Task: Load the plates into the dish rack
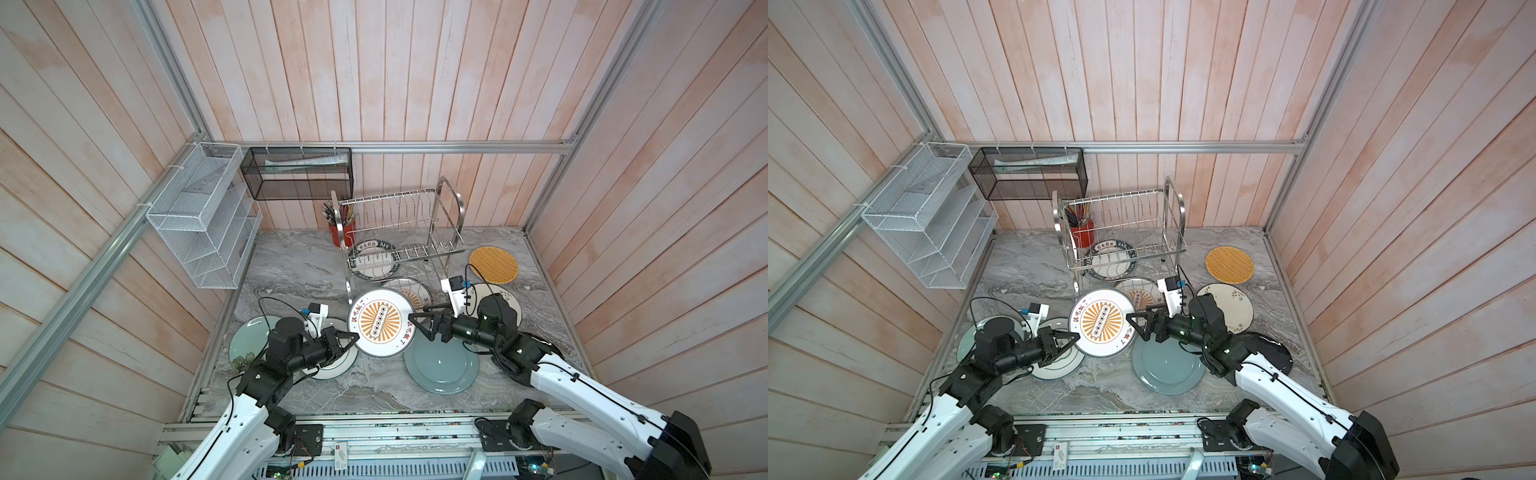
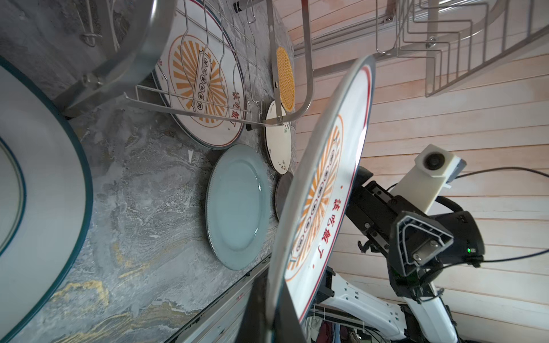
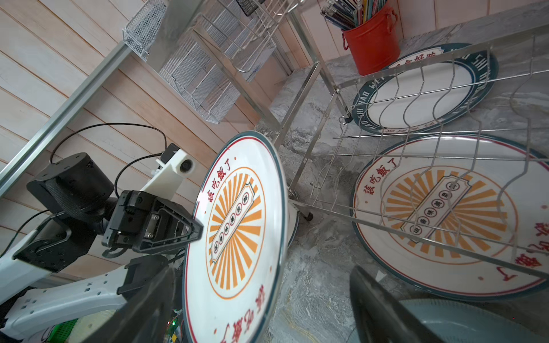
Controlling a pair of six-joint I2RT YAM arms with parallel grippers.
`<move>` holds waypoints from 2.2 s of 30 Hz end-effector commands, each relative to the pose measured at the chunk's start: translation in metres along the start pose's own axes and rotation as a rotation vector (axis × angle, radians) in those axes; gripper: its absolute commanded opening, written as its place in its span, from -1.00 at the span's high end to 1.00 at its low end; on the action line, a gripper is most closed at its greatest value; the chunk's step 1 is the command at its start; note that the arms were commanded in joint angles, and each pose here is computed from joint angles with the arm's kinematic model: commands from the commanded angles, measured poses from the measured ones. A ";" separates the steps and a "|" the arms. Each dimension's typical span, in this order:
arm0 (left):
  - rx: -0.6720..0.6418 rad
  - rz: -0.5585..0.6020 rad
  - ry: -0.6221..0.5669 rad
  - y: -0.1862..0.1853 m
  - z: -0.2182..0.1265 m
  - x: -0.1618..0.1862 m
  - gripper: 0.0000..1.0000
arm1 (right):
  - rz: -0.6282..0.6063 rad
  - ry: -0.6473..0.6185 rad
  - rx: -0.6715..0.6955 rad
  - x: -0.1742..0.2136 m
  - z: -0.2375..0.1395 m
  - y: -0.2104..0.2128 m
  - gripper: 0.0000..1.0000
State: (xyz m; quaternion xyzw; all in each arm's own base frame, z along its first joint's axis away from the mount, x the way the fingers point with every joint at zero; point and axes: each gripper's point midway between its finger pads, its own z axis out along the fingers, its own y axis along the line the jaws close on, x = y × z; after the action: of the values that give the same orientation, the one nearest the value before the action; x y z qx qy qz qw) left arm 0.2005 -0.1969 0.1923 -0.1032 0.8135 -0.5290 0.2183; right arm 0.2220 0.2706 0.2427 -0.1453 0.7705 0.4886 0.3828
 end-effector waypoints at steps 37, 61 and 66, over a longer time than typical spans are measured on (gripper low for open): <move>0.160 0.108 -0.077 -0.045 0.017 -0.026 1.00 | 0.186 -0.062 -0.037 0.001 0.011 -0.004 0.55; 0.061 0.539 -0.374 -0.081 -0.069 -0.040 -1.00 | -0.124 -0.362 0.023 -0.091 -0.094 0.071 1.00; -0.028 0.662 -0.555 -0.072 -0.104 -0.050 -1.00 | -0.200 -0.488 0.114 -0.153 -0.118 0.097 1.00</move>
State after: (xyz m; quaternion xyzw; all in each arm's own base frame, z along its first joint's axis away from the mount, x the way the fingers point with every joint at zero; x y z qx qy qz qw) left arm 0.1839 -0.1452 0.3206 0.0264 0.7033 -0.4568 0.5441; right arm 0.2032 0.2065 0.4099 -0.0878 0.6764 0.4675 0.5623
